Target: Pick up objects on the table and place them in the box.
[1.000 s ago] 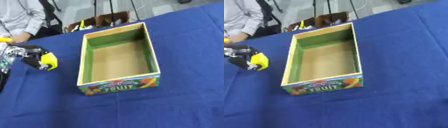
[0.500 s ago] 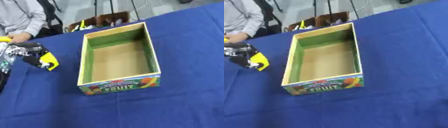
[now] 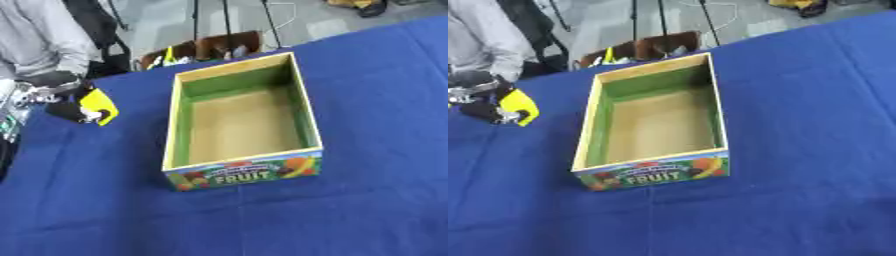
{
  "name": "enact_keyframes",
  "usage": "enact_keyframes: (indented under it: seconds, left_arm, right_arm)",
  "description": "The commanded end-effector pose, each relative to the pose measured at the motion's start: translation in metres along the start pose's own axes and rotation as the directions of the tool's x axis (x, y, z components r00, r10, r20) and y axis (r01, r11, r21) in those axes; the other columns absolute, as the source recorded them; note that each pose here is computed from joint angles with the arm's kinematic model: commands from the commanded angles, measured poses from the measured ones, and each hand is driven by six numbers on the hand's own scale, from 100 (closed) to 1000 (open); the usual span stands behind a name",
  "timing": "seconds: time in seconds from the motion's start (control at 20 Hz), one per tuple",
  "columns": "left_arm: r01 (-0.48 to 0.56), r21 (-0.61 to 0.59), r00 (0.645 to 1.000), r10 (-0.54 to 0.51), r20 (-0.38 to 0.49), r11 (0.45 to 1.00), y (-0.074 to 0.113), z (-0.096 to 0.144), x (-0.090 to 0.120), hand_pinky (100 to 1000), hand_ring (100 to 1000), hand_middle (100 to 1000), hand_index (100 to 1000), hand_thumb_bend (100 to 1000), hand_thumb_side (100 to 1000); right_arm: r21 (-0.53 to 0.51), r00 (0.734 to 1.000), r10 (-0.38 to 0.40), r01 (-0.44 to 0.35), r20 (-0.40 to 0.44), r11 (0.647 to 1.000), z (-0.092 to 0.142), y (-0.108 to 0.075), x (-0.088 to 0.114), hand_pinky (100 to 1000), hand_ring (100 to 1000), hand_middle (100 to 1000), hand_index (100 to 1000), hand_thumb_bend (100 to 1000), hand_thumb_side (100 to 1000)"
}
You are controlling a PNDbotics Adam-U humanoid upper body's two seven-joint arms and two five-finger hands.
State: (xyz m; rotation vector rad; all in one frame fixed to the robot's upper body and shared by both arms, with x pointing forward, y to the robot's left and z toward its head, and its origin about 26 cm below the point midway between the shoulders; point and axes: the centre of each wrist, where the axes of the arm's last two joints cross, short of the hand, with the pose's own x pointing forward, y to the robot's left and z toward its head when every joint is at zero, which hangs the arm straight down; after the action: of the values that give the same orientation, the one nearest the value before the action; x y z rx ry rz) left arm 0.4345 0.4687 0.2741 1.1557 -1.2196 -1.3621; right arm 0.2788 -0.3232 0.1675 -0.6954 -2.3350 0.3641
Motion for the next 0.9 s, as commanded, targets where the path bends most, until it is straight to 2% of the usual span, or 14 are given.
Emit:
enact_keyframes:
  seconds: [0.05, 0.35, 0.6, 0.9]
  left_arm:
    - [0.043, 0.084, 0.999, -0.042, -0.011, 0.996, 0.028, 0.011, -0.008, 391, 547, 447, 555, 100, 569]
    - [0.061, 0.186, 0.996, -0.072, 0.053, 0.981, 0.051, 0.003, 0.015, 366, 533, 424, 531, 100, 560]
    - [-0.012, 0.290, 0.978, -0.049, 0.201, 0.957, 0.067, -0.014, 0.061, 327, 512, 392, 498, 100, 555]
    - [-0.068, 0.302, 0.943, -0.037, 0.329, 0.951, 0.069, -0.024, 0.103, 312, 506, 383, 487, 100, 559]
  right_arm:
    - [-0.004, 1.000, -0.005, 0.005, 0.005, 1.000, -0.003, -0.005, 0.003, 686, 785, 513, 638, 100, 578]
    - [-0.002, 0.999, -0.038, 0.038, -0.018, 0.999, -0.003, -0.004, 0.004, 684, 782, 513, 638, 100, 561]
    - [0.000, 0.997, -0.062, 0.062, -0.034, 0.998, -0.004, -0.003, 0.004, 684, 782, 513, 638, 100, 550]
    - [0.005, 0.996, -0.083, 0.083, -0.039, 0.997, -0.005, -0.001, 0.005, 683, 782, 513, 638, 100, 544]
